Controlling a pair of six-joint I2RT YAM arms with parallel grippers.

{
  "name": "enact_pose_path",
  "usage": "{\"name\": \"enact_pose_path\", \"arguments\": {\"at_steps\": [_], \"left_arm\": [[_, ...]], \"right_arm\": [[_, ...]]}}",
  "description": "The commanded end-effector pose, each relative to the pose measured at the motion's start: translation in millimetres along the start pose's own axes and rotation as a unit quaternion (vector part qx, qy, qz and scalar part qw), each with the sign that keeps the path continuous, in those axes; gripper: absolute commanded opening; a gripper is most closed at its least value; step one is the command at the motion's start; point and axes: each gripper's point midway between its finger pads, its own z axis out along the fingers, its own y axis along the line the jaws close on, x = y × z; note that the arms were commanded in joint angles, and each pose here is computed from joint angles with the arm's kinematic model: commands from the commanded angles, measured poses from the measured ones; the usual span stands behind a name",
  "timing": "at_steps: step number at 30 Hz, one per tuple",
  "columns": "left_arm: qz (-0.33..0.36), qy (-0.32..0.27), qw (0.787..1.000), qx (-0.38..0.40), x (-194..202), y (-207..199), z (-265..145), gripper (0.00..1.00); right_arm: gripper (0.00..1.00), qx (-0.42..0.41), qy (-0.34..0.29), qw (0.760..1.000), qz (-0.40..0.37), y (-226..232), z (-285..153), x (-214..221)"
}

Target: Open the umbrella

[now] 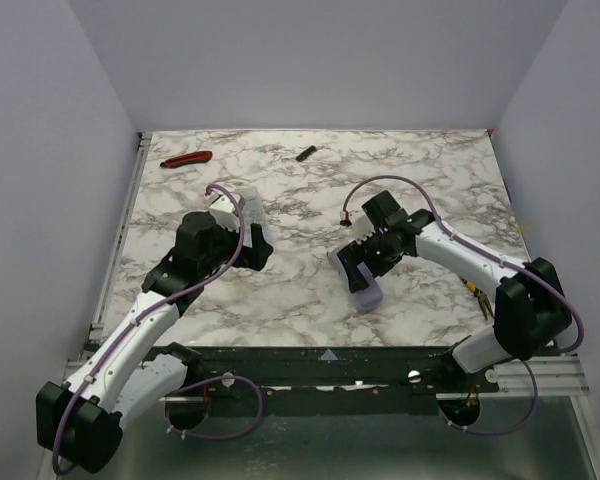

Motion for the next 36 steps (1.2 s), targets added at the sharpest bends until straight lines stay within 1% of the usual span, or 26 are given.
{"name": "enact_pose_path", "arguments": {"at_steps": [1,3,4,6,7,8,10,13,14,17,19,22,24,28,30,32,34,36], "left_arm": [[-0.027,-0.002,1.0,0.014,-1,-5,5,0.98],[-0.042,0.008,0.999,0.024,6,-8,10,0.98],[-0.045,0.012,0.998,0.033,9,-11,13,0.98],[-0.042,0.017,0.998,0.046,16,-13,18,0.96],[-0.041,0.018,0.998,0.051,19,-14,22,0.94],[-0.039,0.021,0.997,0.055,21,-14,25,0.91],[-0.036,0.027,0.997,0.061,26,-14,35,0.8],[-0.03,0.037,0.996,0.08,32,-21,50,0.61],[-0.025,0.042,0.995,0.088,34,-26,56,0.58],[0.014,0.045,0.991,0.125,41,-49,67,0.51],[0.042,0.046,0.989,0.136,47,-60,76,0.48],[0.049,0.053,0.988,0.135,55,-65,93,0.39],[0.043,0.058,0.989,0.128,62,-64,103,0.38],[0.041,0.071,0.989,0.123,73,-61,119,0.37],[0.045,0.079,0.987,0.134,81,-62,123,0.37],[0.047,0.09,0.984,0.146,90,-64,122,0.37],[0.054,0.088,0.981,0.165,93,-69,115,0.41],[0.091,0.088,0.968,0.217,98,-81,99,0.5]], "right_arm": [[1.0,0.038,0.026,0.999,0.016,-11,13,19],[0.99,0.037,0.034,0.999,0.009,-12,18,25],[0.93,0.036,0.038,0.999,0.007,-12,21,27],[0.77,0.029,0.04,0.999,-0.005,-12,22,25],[0.72,0.027,0.043,0.998,-0.024,-14,23,24],[0.68,0.035,0.046,0.997,-0.044,-19,25,22],[0.63,0.054,0.058,0.992,-0.1,-34,31,23],[0.61,0.063,0.061,0.978,-0.188,-48,38,26],[0.6,0.061,0.062,0.974,-0.211,-50,40,27],[0.55,0.027,0.061,0.967,-0.245,-42,41,30],[0.54,0.0,0.061,0.961,-0.269,-34,41,34],[0.52,-0.014,0.068,0.956,-0.284,-32,42,43],[0.48,-0.03,0.071,0.954,-0.29,-29,43,48],[0.47,-0.048,0.06,0.947,-0.313,-24,43,55],[0.47,-0.054,0.057,0.94,-0.331,-23,42,60],[0.46,-0.061,0.057,0.928,-0.364,-24,42,65],[0.45,-0.071,0.058,0.91,-0.404,-24,40,70],[0.46,-0.089,0.063,0.889,-0.446,-23,38,76]]}}
